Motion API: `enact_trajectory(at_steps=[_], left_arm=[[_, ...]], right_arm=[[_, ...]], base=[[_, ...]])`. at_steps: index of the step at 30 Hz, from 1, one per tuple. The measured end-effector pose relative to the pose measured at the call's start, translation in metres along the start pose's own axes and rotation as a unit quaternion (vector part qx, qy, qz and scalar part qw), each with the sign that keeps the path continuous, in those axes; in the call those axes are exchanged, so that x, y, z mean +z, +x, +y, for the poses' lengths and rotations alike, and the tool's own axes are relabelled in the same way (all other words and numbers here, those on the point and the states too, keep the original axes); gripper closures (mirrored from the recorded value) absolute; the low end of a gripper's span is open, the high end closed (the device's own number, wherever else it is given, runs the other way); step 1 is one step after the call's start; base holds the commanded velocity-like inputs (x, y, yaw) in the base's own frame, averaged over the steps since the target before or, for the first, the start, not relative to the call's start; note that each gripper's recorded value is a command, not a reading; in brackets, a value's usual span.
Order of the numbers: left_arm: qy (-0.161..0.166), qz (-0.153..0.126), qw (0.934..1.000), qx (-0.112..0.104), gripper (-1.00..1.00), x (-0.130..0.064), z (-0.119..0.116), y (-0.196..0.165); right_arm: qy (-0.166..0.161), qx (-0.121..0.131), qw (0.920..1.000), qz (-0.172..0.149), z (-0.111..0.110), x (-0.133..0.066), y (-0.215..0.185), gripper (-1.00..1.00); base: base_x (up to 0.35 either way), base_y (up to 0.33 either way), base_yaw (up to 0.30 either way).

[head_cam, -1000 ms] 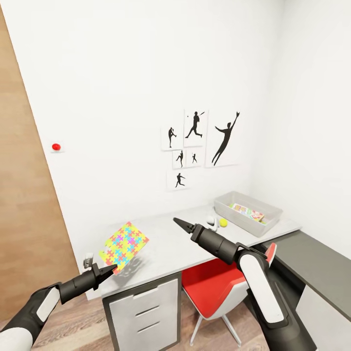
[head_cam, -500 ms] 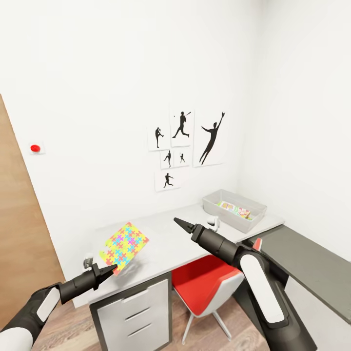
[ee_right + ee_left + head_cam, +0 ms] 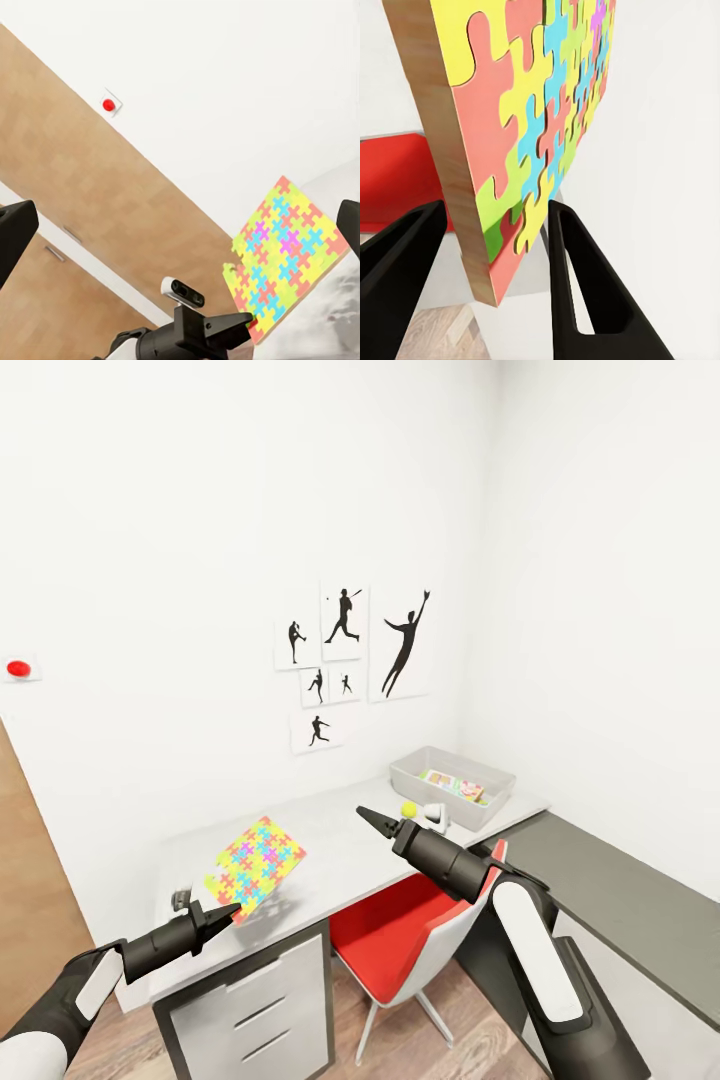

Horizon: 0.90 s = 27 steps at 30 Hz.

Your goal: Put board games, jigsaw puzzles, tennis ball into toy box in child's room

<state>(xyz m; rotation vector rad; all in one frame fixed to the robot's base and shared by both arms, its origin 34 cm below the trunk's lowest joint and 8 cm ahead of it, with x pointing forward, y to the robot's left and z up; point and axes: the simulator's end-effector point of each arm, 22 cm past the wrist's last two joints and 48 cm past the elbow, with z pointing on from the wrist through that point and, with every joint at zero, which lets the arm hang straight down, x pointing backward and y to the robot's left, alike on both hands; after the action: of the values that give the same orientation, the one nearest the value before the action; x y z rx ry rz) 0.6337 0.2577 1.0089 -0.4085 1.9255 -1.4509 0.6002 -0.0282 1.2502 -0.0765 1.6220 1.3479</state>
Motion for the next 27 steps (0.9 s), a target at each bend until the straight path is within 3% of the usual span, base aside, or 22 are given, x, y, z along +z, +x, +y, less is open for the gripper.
enact_trajectory(at_steps=[18,27], left_arm=[[0.0,0.001,1.0,0.001,1.0,0.0008,0.0001,0.0009],[0.0,0.001,1.0,0.002,1.0,0.0007,-0.0011,0.0005]], right_arm=[[0.0,-0.001,1.0,0.001,0.0006,0.0,0.0005,-1.0],[-0.001,-0.002,1.0,0.0,0.0021,-0.0001,0.0001,-1.0]], base=[[0.0,0.0,-0.005],[0.0,0.0,-0.197]])
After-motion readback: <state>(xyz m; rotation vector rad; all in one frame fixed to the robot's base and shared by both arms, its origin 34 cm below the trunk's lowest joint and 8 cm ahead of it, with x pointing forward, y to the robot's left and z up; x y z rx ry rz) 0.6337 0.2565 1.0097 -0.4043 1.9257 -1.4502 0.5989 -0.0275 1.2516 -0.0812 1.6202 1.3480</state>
